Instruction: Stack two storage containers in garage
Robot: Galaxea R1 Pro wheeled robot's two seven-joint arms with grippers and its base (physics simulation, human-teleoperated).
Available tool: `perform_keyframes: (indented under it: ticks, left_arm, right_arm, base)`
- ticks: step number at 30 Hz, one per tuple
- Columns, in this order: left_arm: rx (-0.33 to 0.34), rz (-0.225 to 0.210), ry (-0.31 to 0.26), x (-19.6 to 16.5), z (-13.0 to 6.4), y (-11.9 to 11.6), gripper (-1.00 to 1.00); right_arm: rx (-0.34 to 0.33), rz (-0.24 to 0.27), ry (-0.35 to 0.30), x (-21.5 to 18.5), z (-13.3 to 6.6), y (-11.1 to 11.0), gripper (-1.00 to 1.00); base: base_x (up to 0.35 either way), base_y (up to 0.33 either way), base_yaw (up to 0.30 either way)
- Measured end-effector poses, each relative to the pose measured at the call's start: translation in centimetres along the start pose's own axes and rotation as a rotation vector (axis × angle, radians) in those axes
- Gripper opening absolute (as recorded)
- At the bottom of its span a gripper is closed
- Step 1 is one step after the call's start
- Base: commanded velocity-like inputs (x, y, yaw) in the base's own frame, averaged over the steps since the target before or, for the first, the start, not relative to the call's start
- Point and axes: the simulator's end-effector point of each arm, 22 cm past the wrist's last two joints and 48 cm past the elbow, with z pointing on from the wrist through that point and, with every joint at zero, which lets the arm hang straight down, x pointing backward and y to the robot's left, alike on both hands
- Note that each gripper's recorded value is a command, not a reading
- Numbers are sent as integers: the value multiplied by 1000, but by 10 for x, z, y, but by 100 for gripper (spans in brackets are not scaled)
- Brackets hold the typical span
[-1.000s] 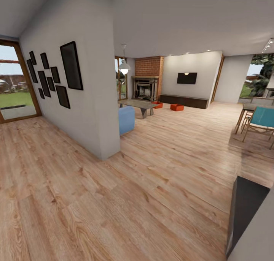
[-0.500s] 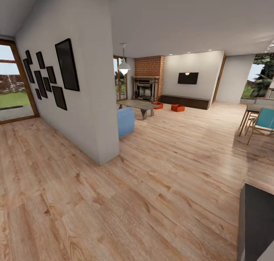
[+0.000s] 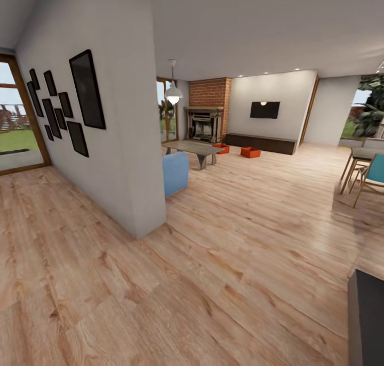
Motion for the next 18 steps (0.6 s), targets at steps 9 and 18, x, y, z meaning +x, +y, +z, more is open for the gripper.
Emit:
perform_keyframes:
  ticks: [9,18]
  left_arm:
    - [1,2,1,0,0,0,100]
    - [1,8,2,1,0,-1,100]
  right_arm:
    - [0,0,0,0,0,0,100]
    - [1,1,0,0,0,0,100]
  base:
    - [322,0,0]
    - [322,0,0]
